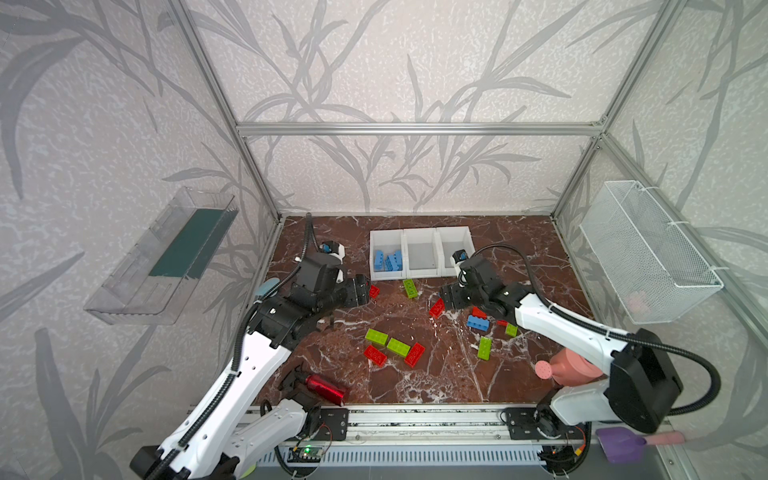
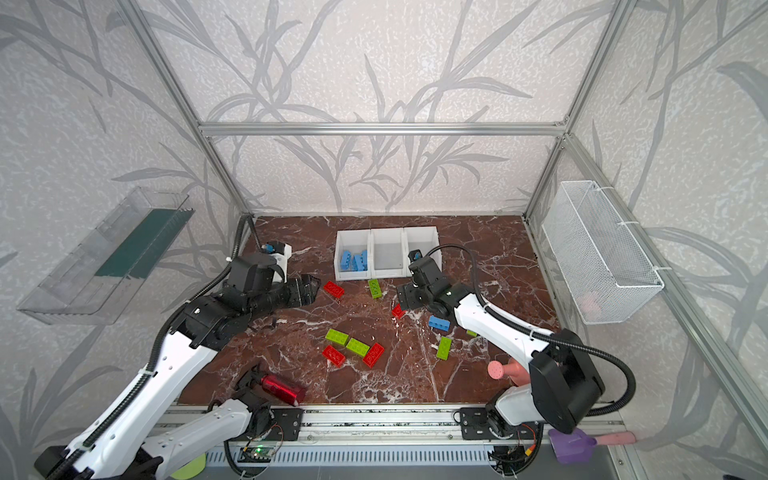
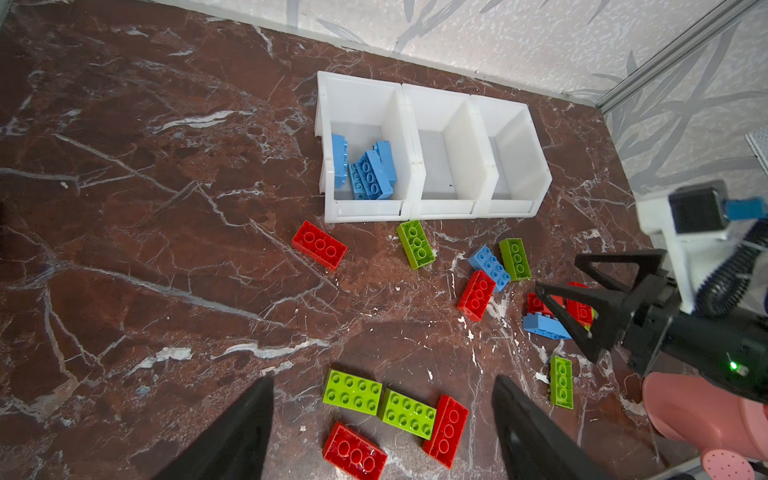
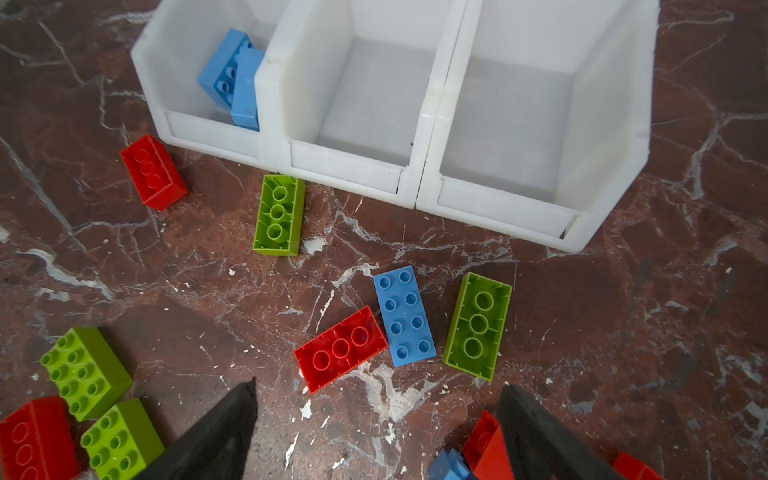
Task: Sort the legos into containers by color
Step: 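Withdraw the left arm while the right gripper reaches to a blue brick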
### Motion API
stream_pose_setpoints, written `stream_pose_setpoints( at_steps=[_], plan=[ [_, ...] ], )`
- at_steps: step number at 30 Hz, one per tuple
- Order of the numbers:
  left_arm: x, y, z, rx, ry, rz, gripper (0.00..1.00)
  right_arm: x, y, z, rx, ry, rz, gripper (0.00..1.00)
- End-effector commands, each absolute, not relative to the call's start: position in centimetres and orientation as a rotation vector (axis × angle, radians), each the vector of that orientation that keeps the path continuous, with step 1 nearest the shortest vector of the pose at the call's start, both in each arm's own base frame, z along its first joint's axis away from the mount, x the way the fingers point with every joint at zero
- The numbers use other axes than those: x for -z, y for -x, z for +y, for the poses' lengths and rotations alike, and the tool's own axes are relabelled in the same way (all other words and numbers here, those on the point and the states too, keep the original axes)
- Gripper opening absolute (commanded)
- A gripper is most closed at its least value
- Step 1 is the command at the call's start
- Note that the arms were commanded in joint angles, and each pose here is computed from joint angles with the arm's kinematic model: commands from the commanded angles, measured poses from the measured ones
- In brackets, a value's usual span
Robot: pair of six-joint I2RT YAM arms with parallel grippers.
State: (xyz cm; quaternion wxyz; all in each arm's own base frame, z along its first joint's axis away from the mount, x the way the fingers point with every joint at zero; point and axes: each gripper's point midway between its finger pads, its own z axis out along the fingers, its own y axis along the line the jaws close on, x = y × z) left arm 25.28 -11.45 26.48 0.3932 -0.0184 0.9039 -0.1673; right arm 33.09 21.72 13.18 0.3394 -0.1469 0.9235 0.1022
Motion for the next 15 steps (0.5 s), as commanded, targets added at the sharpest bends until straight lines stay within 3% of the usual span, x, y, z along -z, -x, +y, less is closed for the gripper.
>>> stream_pose_setpoints(
  at_steps=[1,10,15],
  plan=[
    [-25.7,-24.2,-10.8,0.412,0.010,2.269,0.83,-11.8,-33.4,21.8,-0.226,0.427,2.470,0.87],
    [-23.1,-22.7,-10.5,0.410,-0.038,2.295,0.83,-9.0,-35.4,23.1,-0.152,0.490,2.567,0.72],
    [-23.0,-22.6,-10.8,0.432,-0.046,2.306,0.83,-7.5,-36.4,23.5,-0.087,0.492,2.643,0.72]
  ],
)
